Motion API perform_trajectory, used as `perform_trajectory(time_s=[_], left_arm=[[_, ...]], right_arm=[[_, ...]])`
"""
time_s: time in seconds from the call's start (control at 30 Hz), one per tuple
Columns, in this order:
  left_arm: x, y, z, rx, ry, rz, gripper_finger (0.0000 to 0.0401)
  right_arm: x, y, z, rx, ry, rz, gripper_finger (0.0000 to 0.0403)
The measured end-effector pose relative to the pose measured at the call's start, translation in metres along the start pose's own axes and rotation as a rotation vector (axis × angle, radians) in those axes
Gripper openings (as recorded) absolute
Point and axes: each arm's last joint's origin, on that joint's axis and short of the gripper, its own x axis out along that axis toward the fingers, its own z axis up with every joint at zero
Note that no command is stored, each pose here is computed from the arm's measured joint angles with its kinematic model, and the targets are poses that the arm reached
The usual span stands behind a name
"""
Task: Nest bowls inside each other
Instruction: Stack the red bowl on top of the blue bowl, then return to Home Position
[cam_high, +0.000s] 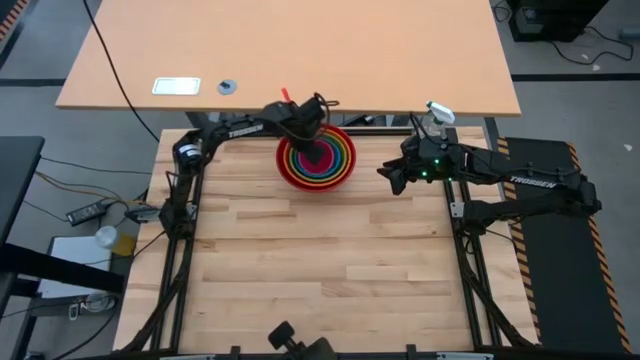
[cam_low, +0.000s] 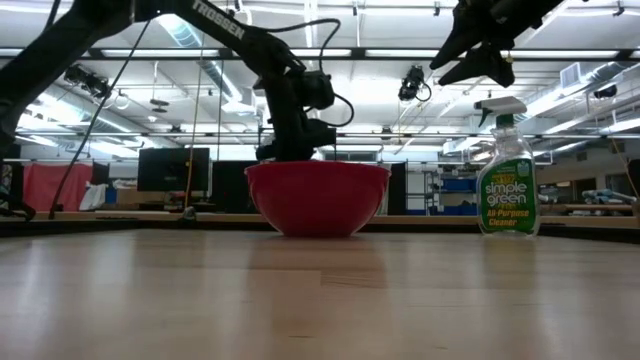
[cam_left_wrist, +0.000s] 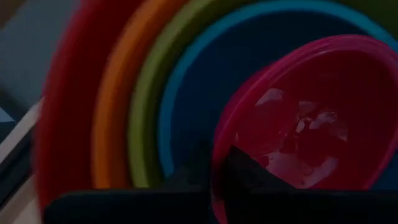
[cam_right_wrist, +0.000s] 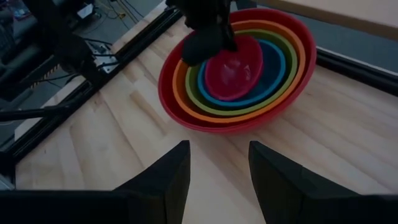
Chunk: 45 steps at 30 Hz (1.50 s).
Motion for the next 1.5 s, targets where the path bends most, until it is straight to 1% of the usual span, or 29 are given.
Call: perform_trajectory(time_s=[0.07, 0.13, 0.33, 0.43, 0.5, 0.57, 0.7, 0.77, 0.87, 0.97, 1.17, 1.3, 1.4, 1.5], left_arm=[[0.001, -0.004, -0.001, 0.020, 0.003, 0.007, 0.0025], [0.000, -0.009, -0.001, 0.047, -0.009, 0.017, 0.0042], [-0.002, -0.017, -0.004, 0.084, 0.002, 0.023, 0.0140], [-0.011, -0.022, -0.008, 0.110, 0.021, -0.002, 0.0179], [-0.026, -0.028, -0.008, 0.141, -0.020, -0.012, 0.0192], [-0.044, -0.030, -0.010, 0.169, -0.092, -0.023, 0.0197], [-0.075, -0.027, -0.025, 0.195, -0.265, -0.059, 0.0196], [-0.086, -0.022, -0.040, 0.189, -0.355, -0.091, 0.0195], [-0.099, -0.015, -0.069, 0.158, -0.492, -0.139, 0.0195], [-0.107, -0.009, -0.103, 0.089, -0.606, -0.189, 0.0195], [-0.123, 0.002, -0.165, -0.018, -0.819, -0.297, 0.0195], [-0.123, 0.009, -0.198, -0.096, -0.916, -0.379, 0.0195], [-0.117, 0.015, -0.220, -0.169, -0.951, -0.424, 0.0195], [-0.110, 0.019, -0.238, -0.232, -0.971, -0.468, 0.0194]], right_arm=[[0.000, 0.000, 0.000, -0.010, -0.003, 0.002, 0.0170], [0.000, 0.001, 0.002, -0.016, -0.018, 0.011, 0.0170], [0.000, 0.001, 0.008, -0.014, -0.067, 0.025, 0.0170], [-0.001, -0.002, 0.010, -0.022, -0.081, 0.012, 0.0170], [-0.006, -0.007, 0.010, -0.017, -0.112, 0.011, 0.0170], [-0.013, -0.013, 0.007, -0.013, -0.152, 0.010, 0.0170], [-0.027, -0.030, -0.013, 0.006, -0.204, 0.003, 0.0170], [-0.031, -0.038, -0.025, 0.028, -0.240, 0.020, 0.0170], [-0.033, -0.047, -0.041, 0.068, -0.305, 0.080, 0.0170], [-0.032, -0.056, -0.056, 0.100, -0.368, 0.142, 0.0170], [-0.035, -0.073, -0.079, 0.148, -0.454, 0.175, 0.0170], [-0.038, -0.083, -0.092, 0.178, -0.505, 0.184, 0.0169], [-0.036, -0.089, -0.102, 0.214, -0.527, 0.197, 0.0166], [-0.034, -0.094, -0.111, 0.250, -0.549, 0.239, 0.0164]])
